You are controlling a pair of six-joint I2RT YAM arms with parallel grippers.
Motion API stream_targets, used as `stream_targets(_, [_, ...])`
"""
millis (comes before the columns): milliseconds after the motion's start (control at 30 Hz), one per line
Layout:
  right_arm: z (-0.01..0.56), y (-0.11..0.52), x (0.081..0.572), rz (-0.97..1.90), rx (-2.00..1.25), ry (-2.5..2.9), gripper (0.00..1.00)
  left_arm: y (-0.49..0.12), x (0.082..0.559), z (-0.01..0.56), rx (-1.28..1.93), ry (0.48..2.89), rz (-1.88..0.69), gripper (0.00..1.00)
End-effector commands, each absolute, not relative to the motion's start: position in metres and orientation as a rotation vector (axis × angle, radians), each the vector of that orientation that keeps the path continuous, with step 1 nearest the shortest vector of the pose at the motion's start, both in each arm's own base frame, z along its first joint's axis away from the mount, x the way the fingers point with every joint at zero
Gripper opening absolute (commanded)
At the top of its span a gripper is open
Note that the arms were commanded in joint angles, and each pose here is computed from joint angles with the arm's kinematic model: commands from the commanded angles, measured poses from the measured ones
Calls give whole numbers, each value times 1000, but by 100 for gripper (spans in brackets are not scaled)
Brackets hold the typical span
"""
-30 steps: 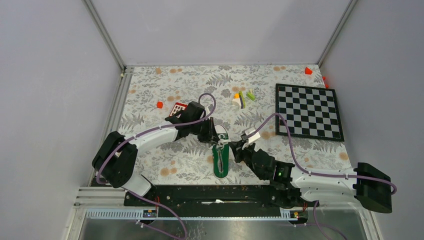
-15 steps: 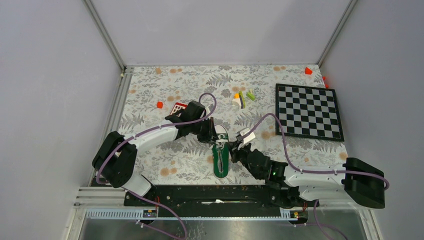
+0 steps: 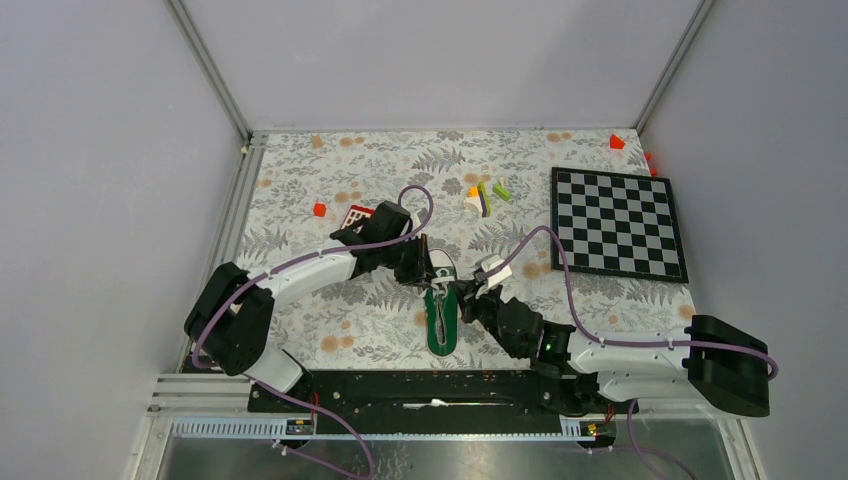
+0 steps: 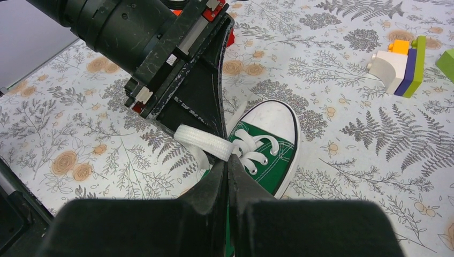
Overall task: Tie the shoes
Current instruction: Cross the shoelace with the shoelace.
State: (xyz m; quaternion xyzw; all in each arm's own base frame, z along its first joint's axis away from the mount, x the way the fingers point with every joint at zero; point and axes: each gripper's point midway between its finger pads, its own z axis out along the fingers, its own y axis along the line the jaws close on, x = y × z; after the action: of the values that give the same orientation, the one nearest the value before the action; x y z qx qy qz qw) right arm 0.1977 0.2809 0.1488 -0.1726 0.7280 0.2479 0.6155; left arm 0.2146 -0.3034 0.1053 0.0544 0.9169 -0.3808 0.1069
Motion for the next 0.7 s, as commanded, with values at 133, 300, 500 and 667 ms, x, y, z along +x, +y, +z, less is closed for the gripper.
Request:
stream_targets(133, [162,296,193,655,-402,1641,0,-313,221,125,219,2631,-1165,0])
stream_targets(300, [147,297,184,709,-408,1685,0,-311,221,123,217,2632,-1159,0])
stream_targets(500, [128,299,177,729,-429,1739,0,-311,221,122,216,2635,-1160,0])
stream_targets(667, [121,302,175,738,-441,1761,0,-311,221,123,218,2630,-1164,0])
